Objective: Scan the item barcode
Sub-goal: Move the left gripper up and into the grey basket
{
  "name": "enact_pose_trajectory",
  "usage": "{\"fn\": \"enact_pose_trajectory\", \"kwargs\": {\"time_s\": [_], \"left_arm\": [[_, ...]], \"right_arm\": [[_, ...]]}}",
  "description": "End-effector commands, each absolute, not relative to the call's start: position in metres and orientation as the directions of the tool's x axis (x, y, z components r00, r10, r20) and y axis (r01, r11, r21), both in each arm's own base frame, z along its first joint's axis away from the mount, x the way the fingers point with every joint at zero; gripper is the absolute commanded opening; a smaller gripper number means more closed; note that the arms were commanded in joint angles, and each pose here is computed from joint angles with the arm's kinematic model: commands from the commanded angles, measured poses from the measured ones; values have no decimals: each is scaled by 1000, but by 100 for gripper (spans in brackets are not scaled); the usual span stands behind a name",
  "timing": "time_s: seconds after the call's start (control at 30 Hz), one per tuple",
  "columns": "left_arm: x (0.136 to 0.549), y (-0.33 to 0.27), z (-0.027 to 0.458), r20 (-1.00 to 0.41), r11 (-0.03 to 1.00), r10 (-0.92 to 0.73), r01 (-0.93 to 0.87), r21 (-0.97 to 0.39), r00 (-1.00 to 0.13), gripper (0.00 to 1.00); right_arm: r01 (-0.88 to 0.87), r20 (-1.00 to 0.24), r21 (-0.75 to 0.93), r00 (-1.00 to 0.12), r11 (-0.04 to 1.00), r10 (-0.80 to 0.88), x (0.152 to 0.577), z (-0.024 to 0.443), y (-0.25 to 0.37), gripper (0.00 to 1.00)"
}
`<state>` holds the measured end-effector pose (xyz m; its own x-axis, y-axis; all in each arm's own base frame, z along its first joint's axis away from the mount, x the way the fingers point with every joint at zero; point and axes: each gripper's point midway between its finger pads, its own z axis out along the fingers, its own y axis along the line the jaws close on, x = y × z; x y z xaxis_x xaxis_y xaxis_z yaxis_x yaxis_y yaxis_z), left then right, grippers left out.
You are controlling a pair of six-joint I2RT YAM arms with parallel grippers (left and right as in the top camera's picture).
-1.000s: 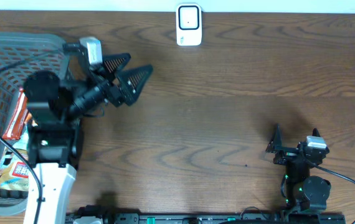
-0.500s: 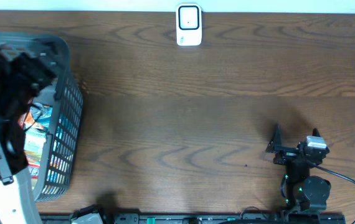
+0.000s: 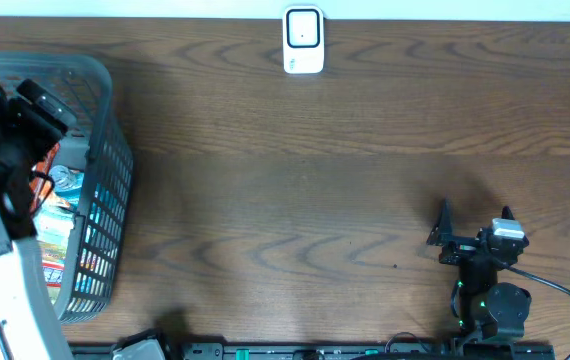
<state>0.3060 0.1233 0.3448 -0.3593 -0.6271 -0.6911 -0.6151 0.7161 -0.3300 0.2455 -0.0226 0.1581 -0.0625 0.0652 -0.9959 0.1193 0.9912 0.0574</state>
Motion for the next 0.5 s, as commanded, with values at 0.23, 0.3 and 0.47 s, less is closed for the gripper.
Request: {"fn": "enact_pose_trajectory", "kwargs": {"time_s": [0.23, 0.3, 0.47], "left_arm": [[252, 181, 225, -300, 51, -954, -986, -160, -1, 98], [253, 181, 211, -269, 47, -963, -993, -109, -16, 98], [263, 177, 180, -176, 35, -984, -998, -46, -26, 98]], "right_arm": [[122, -997, 45, -64, 992, 53, 245, 158, -23, 99], [122, -997, 45, -64, 992, 53, 245, 158, -23, 99], [122, -996, 44, -66, 992, 53, 245, 157, -23, 99]]}}
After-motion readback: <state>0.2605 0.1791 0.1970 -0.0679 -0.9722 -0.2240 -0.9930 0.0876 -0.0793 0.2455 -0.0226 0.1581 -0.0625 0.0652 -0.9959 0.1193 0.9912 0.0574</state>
